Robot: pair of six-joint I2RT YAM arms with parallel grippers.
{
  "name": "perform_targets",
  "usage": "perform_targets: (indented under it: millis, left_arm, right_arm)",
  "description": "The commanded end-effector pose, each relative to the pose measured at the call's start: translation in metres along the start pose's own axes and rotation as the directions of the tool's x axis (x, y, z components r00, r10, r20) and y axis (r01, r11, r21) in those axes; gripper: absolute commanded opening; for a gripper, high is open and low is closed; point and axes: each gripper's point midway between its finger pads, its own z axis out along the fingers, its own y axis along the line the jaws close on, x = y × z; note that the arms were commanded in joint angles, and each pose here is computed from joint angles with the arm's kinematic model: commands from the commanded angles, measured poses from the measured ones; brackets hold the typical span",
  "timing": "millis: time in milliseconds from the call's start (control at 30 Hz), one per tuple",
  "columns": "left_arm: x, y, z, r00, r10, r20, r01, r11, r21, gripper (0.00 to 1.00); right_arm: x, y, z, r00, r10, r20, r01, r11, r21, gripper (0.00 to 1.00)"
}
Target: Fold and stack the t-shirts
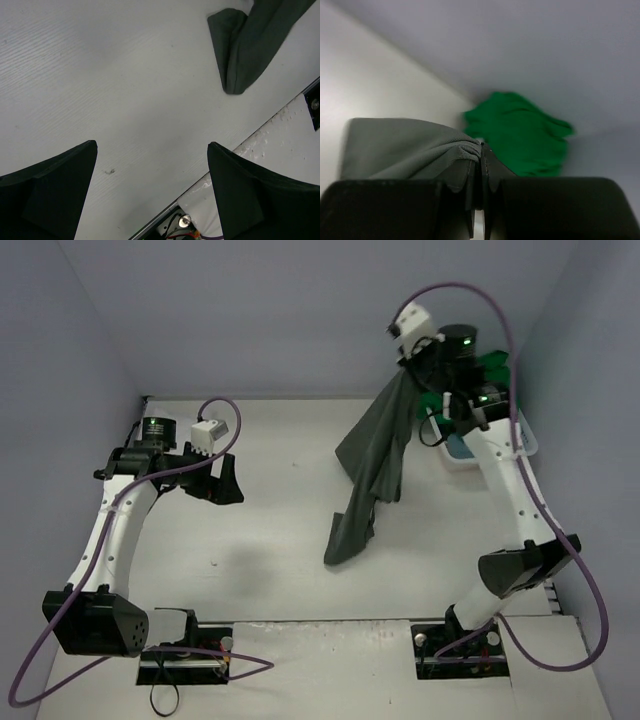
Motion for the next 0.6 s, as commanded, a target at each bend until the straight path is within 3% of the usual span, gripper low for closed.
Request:
perform_targets:
  millis: [0, 167, 267, 400, 567]
  left_arm:
    - [-0.018, -0.004, -0.011, 0.996, 0.046, 0.081, -0.044, 0.999, -0.023, 0.85]
    - [-0.017, -0.003, -0.013, 0.995, 0.047, 0.083, -0.044, 0.998, -0.033, 0.85]
    - [-0.017, -0.002, -0.015, 0.995, 0.046, 0.086, -0.042, 0.998, -0.039, 0.85]
    - [-0.017, -0.001, -0.017, 0.995, 0.042, 0.095, -0.038, 0.998, -0.046, 0.85]
    - [-0.016, 0.000, -0.022, 0.993, 0.039, 0.115, -0.033, 0.998, -0.054, 0.85]
  right_arm:
    - [-0.056, -0.120, -0.095, 0.988, 0.025, 0.154, -0.088, 0.904, 0.418, 0.00]
    - [-0.080, -0.149, -0.152, 0.979, -0.019, 0.204, -0.096, 0.837, 0.539, 0.00]
    - [-0.085, -0.127, -0.155, 0.976, -0.022, 0.219, -0.091, 0.864, 0.494, 0.00]
    - [-0.088, -0.056, -0.115, 0.976, -0.040, 0.213, -0.025, 0.956, 0.293, 0.00]
    - [-0.088, 0.019, -0.069, 0.974, -0.042, 0.222, 0.032, 0.998, 0.048, 0.00]
